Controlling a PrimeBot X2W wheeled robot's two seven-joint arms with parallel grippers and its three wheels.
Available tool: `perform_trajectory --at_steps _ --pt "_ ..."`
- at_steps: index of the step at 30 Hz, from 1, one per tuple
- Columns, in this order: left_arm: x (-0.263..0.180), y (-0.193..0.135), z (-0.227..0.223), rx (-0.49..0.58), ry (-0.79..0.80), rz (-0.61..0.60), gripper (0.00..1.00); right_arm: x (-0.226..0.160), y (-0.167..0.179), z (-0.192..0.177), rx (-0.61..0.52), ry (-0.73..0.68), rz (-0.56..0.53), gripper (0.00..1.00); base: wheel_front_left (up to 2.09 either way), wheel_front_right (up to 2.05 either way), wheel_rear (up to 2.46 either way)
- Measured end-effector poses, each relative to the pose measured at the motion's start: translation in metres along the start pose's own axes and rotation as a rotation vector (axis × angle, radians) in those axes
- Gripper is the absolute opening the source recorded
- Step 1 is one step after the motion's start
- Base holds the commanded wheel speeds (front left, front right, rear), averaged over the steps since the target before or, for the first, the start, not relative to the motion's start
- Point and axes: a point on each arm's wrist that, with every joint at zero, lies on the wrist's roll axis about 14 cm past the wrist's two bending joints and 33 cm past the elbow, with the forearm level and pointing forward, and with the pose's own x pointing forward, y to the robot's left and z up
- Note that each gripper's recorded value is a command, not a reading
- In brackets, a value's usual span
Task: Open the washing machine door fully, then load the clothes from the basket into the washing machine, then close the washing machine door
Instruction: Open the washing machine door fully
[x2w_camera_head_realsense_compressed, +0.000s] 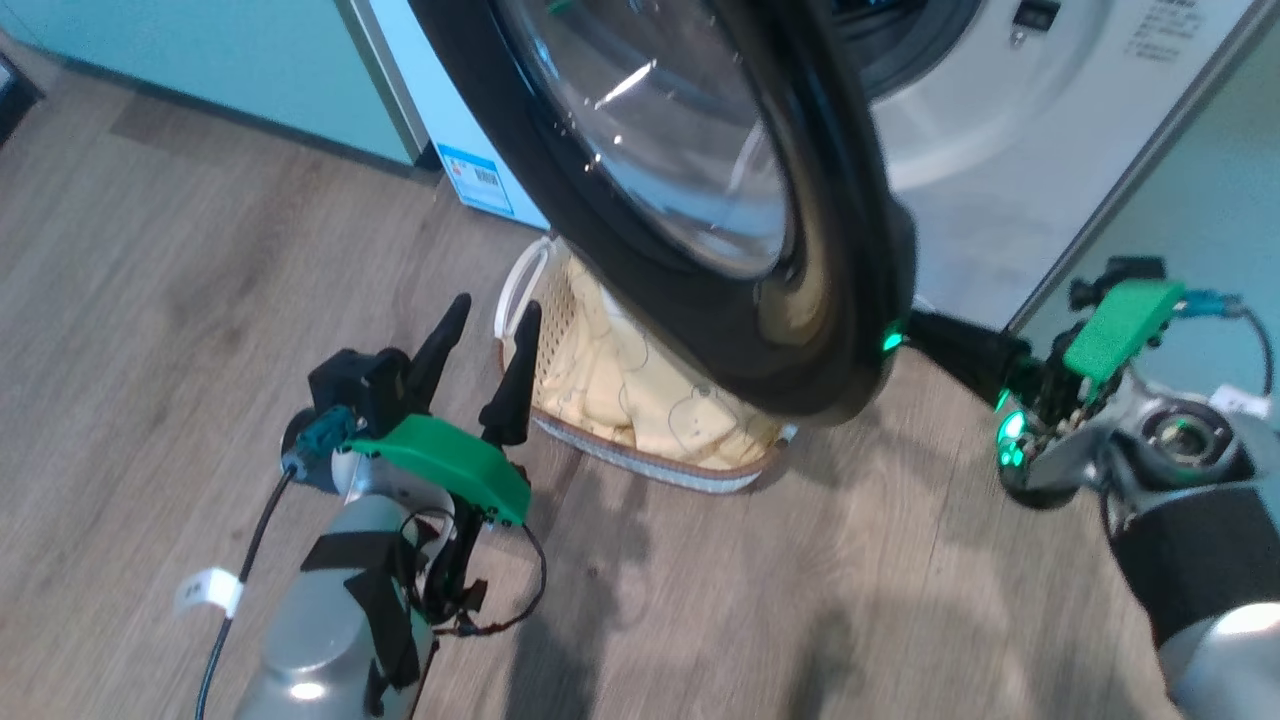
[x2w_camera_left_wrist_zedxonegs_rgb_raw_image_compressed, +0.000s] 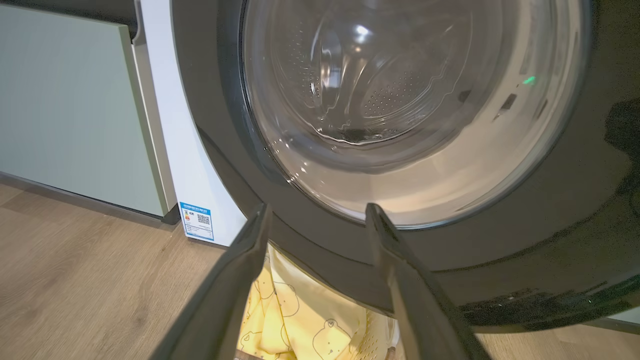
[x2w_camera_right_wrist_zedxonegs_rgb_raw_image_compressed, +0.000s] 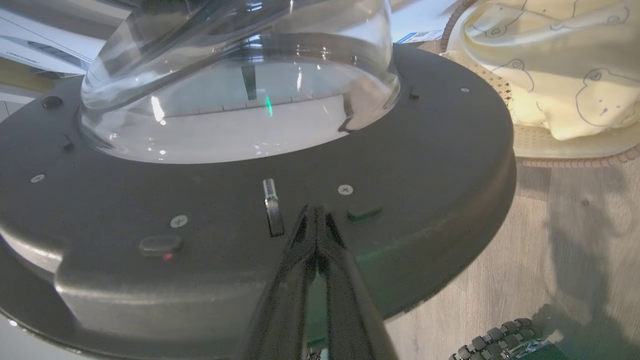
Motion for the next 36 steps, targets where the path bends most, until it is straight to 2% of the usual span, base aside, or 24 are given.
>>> perform_trajectory --at_steps 13,23,28,32,33,34,35,36 --pt "-0.026 0.005 0.016 -0.006 -0.034 0.017 1.00 0.001 0.012 -0.071 -0.001 0.130 0.021 0.00 0.00 0.00 0.00" --pt "-0.035 0.006 0.017 -0.007 -0.036 0.020 1.00 0.012 0.022 -0.110 0.021 0.193 0.052 0.00 0.00 0.00 0.00" --pt "-0.037 0.006 0.017 -0.010 -0.038 0.020 1.00 0.013 0.030 -0.111 0.026 0.164 0.073 0.00 0.00 0.00 0.00" --pt "-0.038 0.008 0.016 -0.008 -0.036 0.025 1.00 0.007 0.029 -0.093 0.045 0.068 0.078 0.00 0.00 0.00 0.00" --pt "-0.037 0.008 0.017 -0.009 -0.041 0.026 1.00 0.001 0.030 -0.080 0.054 0.005 0.085 0.34 0.00 0.00 0.00" --pt "-0.036 0.006 0.018 -0.010 -0.042 0.022 1.00 -0.002 0.030 -0.075 0.058 -0.019 0.089 0.47 0.00 0.00 0.00" --pt "-0.036 0.005 0.018 -0.013 -0.044 0.018 1.00 -0.006 0.031 -0.069 0.060 -0.042 0.093 0.89 0.00 0.00 0.00" --pt "-0.035 0.004 0.018 -0.015 -0.045 0.015 1.00 -0.010 0.033 -0.063 0.056 -0.070 0.096 1.00 0.00 0.00 0.00"
